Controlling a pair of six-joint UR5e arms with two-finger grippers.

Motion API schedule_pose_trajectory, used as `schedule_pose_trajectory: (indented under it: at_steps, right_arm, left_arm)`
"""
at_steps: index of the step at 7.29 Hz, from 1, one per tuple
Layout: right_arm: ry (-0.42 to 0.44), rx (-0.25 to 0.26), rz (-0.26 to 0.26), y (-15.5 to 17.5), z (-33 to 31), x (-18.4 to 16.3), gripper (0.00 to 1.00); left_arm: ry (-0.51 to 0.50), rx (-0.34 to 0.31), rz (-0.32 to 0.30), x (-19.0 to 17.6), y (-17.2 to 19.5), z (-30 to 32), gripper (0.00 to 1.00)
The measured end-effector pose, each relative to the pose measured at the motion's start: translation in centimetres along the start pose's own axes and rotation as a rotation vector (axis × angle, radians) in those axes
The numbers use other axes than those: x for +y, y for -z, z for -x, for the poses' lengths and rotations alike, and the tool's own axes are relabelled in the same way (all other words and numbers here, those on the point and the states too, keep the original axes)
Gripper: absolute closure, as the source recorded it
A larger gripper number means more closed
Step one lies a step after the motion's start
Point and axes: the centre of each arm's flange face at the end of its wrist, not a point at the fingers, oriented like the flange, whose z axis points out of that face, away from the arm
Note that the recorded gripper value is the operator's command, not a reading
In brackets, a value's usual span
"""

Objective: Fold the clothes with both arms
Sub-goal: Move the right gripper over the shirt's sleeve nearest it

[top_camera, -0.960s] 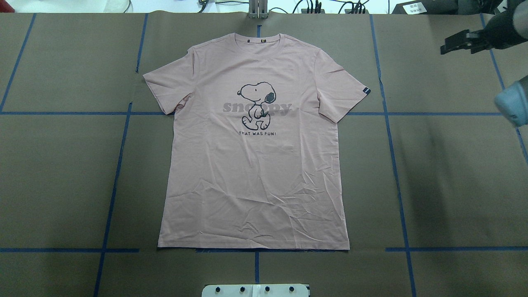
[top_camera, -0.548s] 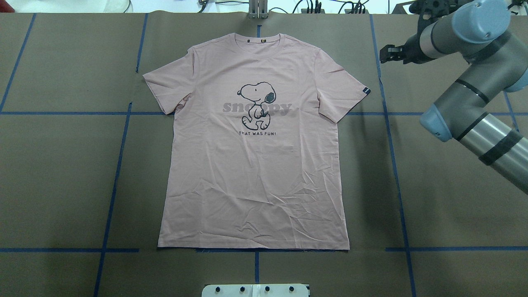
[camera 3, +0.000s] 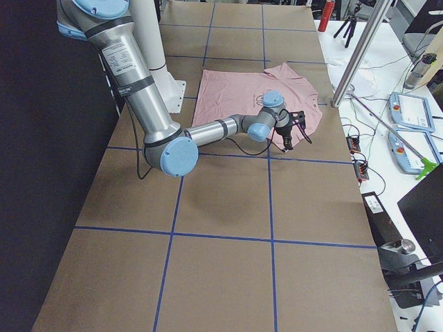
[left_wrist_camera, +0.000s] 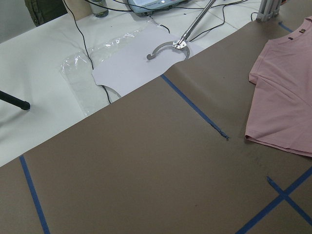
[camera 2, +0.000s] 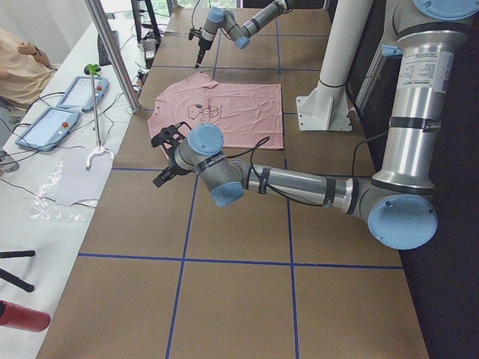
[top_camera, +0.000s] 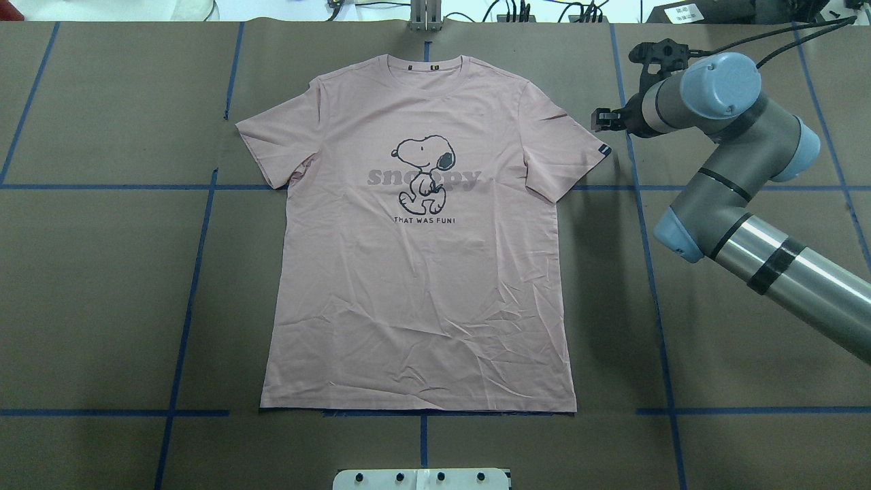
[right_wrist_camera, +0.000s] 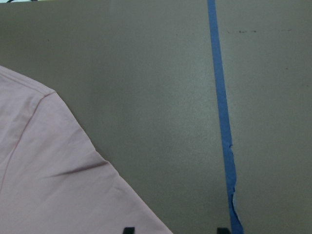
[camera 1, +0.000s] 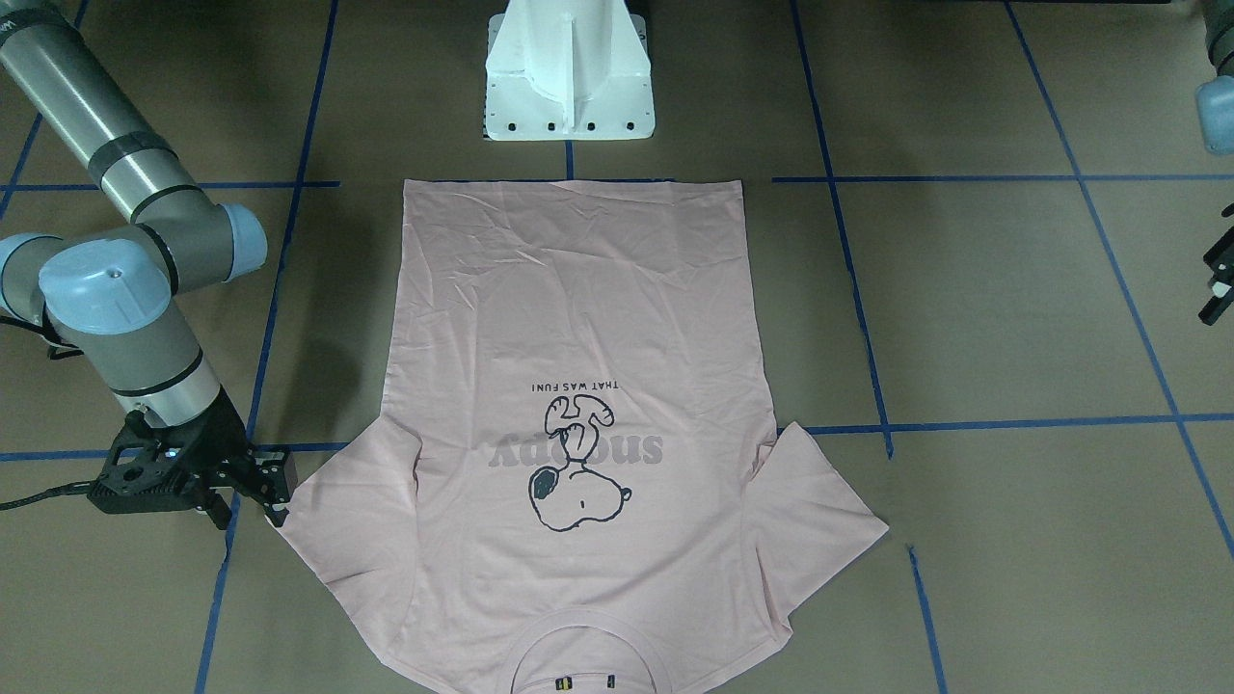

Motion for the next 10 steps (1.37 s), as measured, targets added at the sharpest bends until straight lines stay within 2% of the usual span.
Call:
schedule_pose_trajectory:
  at_steps: [5, 6, 7, 8, 10]
  right_arm:
    - [0.014, 0.048, 0.004, -2.7, 0.6, 2.1, 0.41]
    - [0.015, 0.052, 0.006, -3.0, 0.5, 2.3, 0.49]
    - [0.014, 0.053, 0.008, -3.1, 0.6, 2.5, 0.72]
    - [0.008, 0.053, 0.008, -3.1, 0.7, 2.5, 1.00]
    - [-0.006, 0.053, 0.008, -3.1, 0.7, 2.6, 1.00]
  left_arm:
    - [0.000, -0.005, 0.001, 0.1, 0.0, 0.1, 0.00]
    - [0.000, -0.006, 0.001, 0.1, 0.0, 0.1, 0.00]
    - [-0.001, -0.007, 0.001, 0.1, 0.0, 0.1, 0.00]
    - [-0.001, -0.007, 0.002, 0.1, 0.0, 0.1, 0.00]
    - [-0.003, -0.006, 0.002, 0.1, 0.0, 0.1, 0.00]
